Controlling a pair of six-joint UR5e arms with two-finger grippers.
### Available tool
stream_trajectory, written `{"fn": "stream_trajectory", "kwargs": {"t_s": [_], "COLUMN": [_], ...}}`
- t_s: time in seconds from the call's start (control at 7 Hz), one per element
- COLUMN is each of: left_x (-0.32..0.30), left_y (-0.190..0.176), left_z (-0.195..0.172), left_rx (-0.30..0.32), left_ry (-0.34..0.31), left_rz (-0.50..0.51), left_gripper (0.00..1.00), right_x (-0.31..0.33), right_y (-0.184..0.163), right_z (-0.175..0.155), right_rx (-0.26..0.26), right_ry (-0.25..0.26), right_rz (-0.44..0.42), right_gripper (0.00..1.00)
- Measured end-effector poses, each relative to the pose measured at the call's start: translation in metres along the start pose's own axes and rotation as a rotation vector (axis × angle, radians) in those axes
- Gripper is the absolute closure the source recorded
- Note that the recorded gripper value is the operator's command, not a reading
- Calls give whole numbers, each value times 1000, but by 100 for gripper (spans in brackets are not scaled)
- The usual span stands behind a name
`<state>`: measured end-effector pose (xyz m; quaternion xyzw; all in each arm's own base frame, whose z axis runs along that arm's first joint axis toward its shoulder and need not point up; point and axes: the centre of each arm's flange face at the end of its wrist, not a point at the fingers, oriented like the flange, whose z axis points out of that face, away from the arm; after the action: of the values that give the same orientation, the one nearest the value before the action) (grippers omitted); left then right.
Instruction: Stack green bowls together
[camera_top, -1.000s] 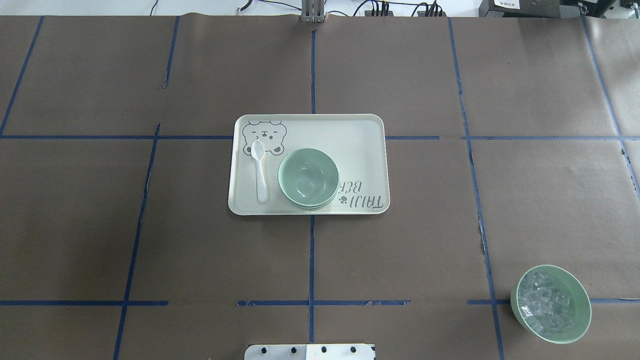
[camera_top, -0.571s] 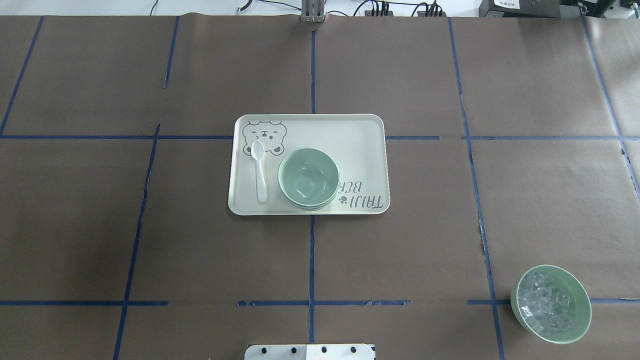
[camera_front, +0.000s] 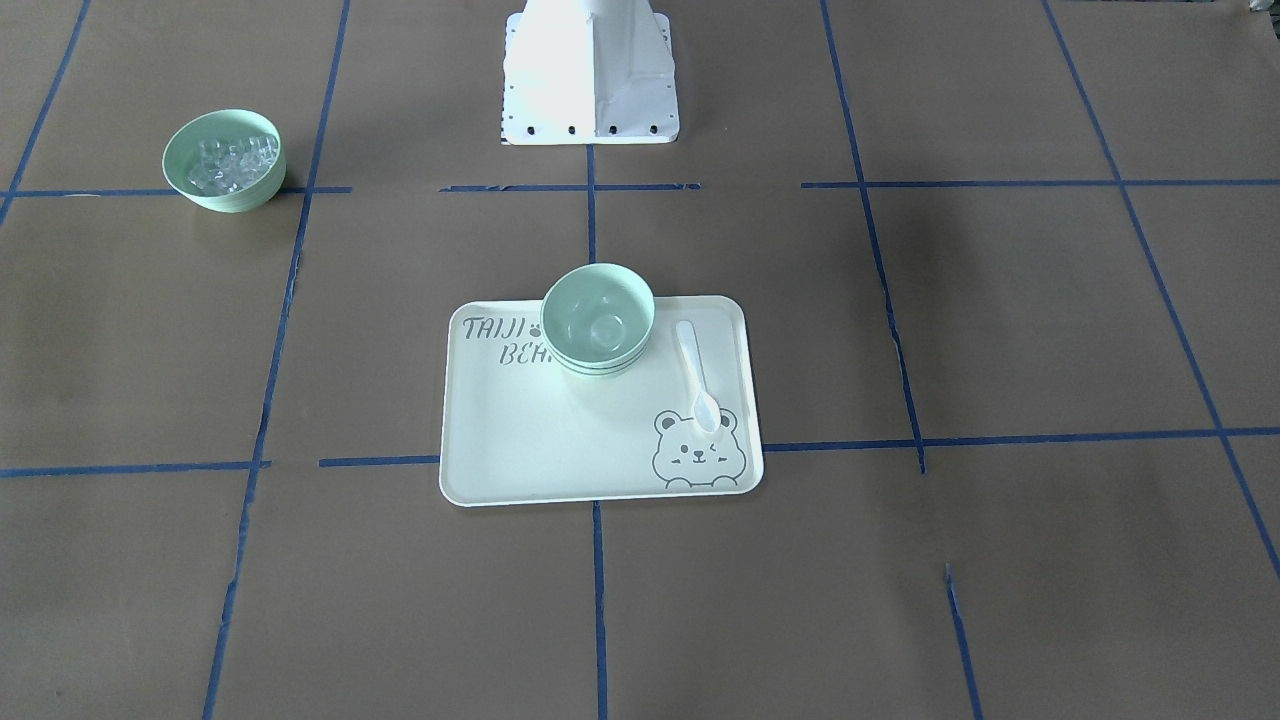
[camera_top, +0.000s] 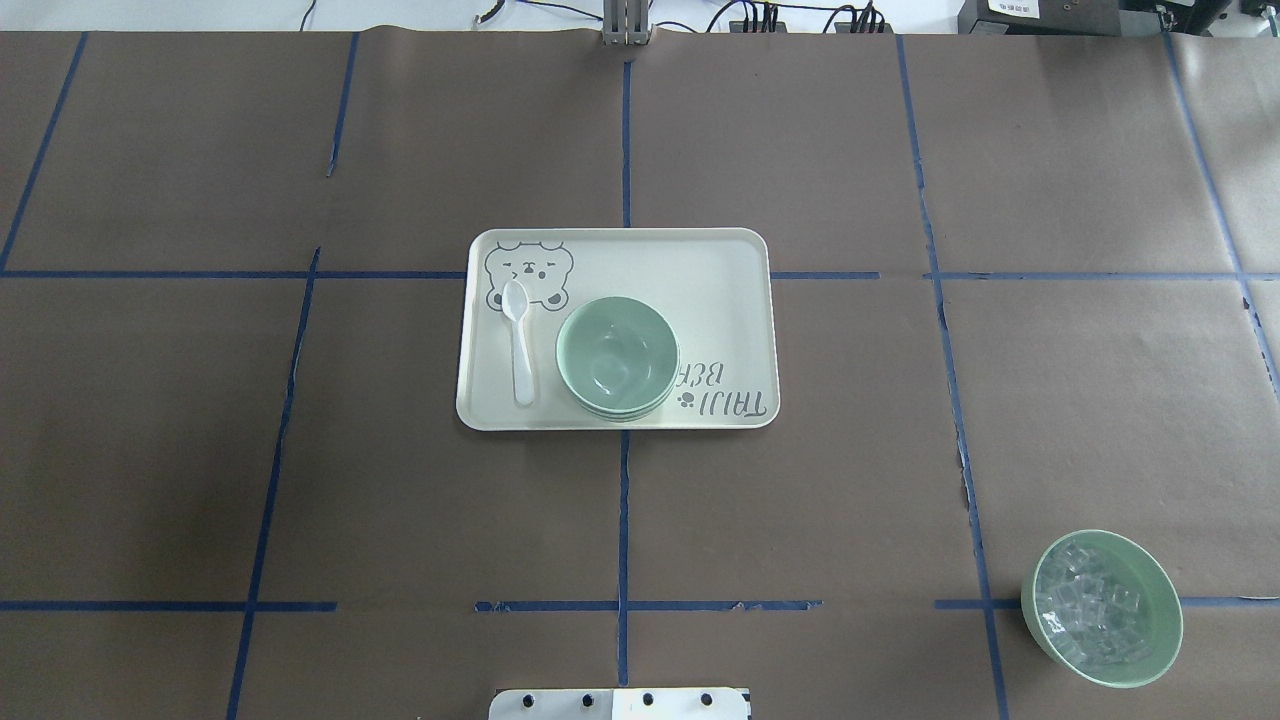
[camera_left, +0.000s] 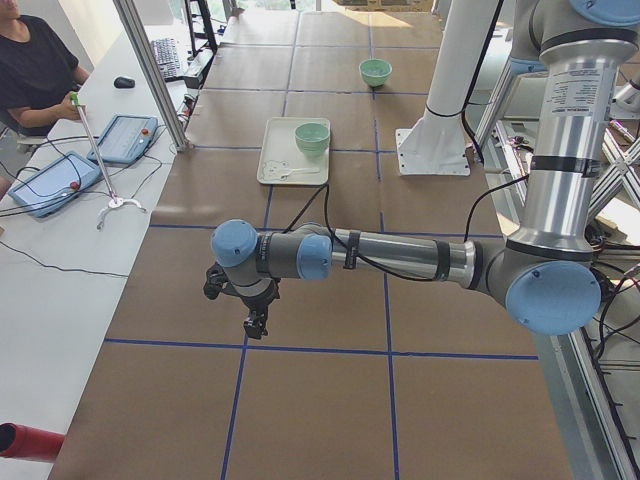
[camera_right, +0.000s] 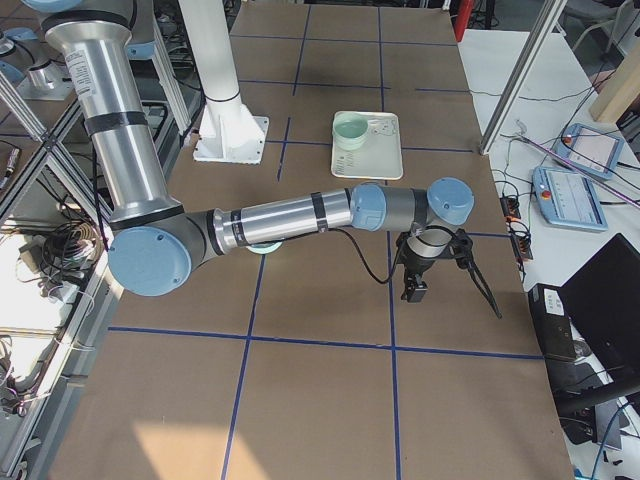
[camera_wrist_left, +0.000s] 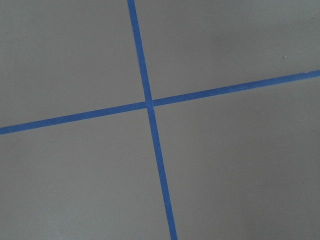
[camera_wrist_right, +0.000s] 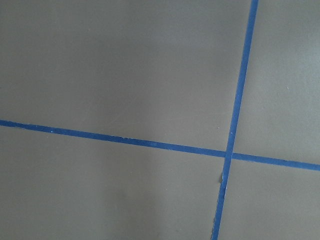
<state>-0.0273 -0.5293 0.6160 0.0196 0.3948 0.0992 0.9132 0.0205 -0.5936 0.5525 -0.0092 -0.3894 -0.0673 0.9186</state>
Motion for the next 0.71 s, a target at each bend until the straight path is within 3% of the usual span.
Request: {"fn": "stream_trajectory", "kwargs": {"t_s": [0.29, 0.71], "left_x": [-16, -22], "left_y": [-3, -5], "left_z": [-37, -52], "left_rx": [48, 67], "left_ry": [-8, -12], "left_rz": [-51, -70], "left_gripper": [0, 0], "right_x": [2, 1], "right_y": [0, 0], "right_z": [2, 2], "right_rx": [-3, -2], "right_ry": [0, -3], "right_rz": [8, 8], "right_gripper": [0, 0]}}
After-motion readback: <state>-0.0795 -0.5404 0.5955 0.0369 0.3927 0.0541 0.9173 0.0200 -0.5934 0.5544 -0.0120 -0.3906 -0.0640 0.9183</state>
